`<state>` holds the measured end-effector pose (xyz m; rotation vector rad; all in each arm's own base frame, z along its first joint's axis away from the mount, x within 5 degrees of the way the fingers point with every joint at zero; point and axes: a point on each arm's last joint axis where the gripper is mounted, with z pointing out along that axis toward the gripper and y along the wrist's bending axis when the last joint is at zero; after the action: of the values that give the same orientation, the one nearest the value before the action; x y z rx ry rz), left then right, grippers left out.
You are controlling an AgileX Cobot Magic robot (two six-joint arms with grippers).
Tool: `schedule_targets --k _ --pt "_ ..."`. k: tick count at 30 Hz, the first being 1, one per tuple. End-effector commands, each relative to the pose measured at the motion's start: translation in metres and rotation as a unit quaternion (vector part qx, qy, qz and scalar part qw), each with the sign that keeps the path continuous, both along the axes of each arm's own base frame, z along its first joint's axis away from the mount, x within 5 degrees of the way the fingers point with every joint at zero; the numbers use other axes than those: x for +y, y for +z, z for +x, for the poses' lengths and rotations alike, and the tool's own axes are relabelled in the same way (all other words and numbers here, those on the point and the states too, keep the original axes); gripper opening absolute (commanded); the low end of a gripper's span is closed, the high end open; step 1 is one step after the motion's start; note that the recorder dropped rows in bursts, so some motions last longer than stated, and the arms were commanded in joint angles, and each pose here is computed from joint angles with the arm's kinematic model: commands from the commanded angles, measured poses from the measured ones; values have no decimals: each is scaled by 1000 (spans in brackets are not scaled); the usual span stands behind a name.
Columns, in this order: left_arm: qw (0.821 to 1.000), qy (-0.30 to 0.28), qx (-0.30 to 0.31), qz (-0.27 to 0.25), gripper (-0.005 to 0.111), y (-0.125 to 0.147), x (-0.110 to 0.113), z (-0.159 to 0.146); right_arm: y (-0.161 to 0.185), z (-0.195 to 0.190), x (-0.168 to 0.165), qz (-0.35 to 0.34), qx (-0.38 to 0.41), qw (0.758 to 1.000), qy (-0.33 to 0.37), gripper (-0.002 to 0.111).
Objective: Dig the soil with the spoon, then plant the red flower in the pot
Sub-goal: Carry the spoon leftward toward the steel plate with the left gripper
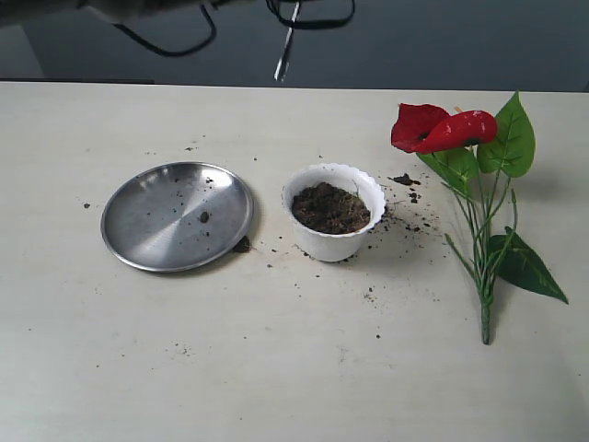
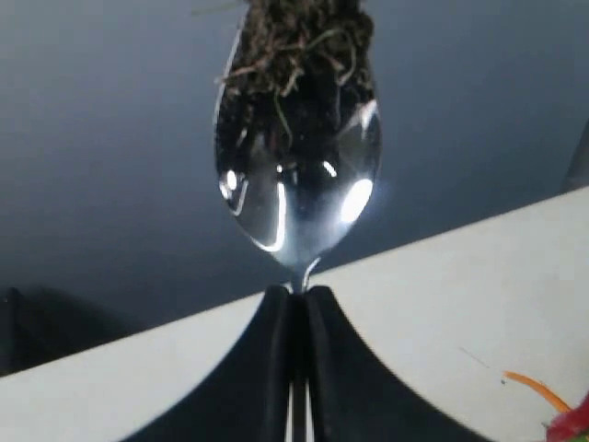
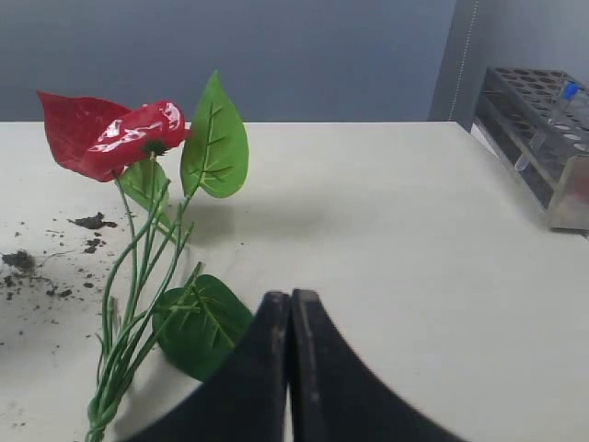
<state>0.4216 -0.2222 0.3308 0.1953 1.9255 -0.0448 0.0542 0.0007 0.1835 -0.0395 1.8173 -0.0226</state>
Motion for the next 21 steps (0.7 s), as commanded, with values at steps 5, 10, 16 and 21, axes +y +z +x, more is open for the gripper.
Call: schedule_targets --k 5,10,16,21 --pt "995 57 -72 -26 0 67 67 -7 1 0 0 -2 -7 1000 -2 -1" --pt "994 65 -87 3 0 76 82 -19 0 0 0 -1 -5 1000 -2 -1" --pt "996 77 -41 30 0 47 91 -30 0 0 0 -1 -5 1000 -2 -1" --pt "994 103 -40 27 0 20 101 -36 0 0 0 -1 -5 1000 -2 -1"
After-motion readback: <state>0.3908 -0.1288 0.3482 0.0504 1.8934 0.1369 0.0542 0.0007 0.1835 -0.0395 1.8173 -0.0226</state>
